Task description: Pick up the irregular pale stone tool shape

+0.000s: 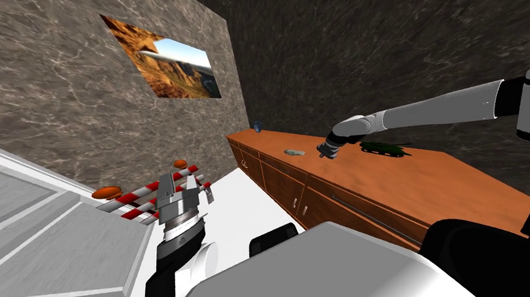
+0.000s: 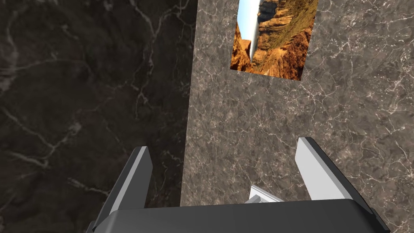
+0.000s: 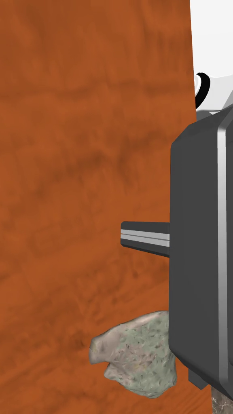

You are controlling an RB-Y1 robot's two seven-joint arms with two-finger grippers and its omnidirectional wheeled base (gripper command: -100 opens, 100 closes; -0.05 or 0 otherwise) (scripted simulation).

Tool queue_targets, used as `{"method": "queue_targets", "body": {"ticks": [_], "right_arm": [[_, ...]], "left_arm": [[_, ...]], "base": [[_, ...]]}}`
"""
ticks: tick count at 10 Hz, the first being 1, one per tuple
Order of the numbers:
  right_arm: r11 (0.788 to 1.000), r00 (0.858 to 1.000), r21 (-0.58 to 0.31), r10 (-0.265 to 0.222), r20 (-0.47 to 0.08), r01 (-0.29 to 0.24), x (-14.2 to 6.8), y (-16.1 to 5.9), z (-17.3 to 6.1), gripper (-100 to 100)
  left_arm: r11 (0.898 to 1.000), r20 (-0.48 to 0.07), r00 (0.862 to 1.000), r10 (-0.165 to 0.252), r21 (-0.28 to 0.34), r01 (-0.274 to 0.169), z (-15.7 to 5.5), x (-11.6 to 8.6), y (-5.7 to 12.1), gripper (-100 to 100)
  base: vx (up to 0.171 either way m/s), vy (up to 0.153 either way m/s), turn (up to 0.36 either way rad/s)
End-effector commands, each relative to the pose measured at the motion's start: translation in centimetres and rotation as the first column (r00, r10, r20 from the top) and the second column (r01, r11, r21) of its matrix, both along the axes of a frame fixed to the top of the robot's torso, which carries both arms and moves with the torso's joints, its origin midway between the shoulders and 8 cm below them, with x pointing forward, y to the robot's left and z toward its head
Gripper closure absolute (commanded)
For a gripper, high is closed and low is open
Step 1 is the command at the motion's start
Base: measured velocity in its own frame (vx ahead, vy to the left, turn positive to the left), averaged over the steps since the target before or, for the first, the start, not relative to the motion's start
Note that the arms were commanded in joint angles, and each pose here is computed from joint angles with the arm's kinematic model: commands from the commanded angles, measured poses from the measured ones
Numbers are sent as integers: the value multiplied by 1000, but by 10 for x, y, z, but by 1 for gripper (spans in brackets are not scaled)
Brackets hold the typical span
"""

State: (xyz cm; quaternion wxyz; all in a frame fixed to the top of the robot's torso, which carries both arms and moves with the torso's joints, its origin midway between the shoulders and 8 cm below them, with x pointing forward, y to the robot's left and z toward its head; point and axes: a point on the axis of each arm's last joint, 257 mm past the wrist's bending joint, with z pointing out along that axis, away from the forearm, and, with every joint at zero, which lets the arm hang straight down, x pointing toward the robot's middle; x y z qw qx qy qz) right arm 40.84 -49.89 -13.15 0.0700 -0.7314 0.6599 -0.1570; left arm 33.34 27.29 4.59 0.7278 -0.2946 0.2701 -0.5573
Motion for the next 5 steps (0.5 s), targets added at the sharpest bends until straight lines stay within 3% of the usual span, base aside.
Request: {"method": "queue_targets", "body": {"ticks": [1, 3, 4, 5], "right_arm": [[1000, 1000, -8, 8, -13, -8, 6, 14, -5, 100], [999, 999, 17, -35, 3, 35, 10, 19, -3, 100], [1000, 1000, 6, -8, -16, 9, 14, 34, -11, 100], [999, 1000, 22, -26, -4, 26, 18, 39, -8, 100]], "left_arm": [[1000, 0, 1000, 0, 0, 0, 0, 0, 0, 0], [1000, 0, 1000, 0, 0, 0, 0, 0, 0, 0], [1000, 0, 1000, 0, 0, 0, 0, 0, 0, 0], [1000, 0, 1000, 0, 0, 0, 0, 0, 0, 0]], "base": [[-77, -64, 128], [-74, -73, 51], [-80, -69, 117], [-103, -71, 106]]}}
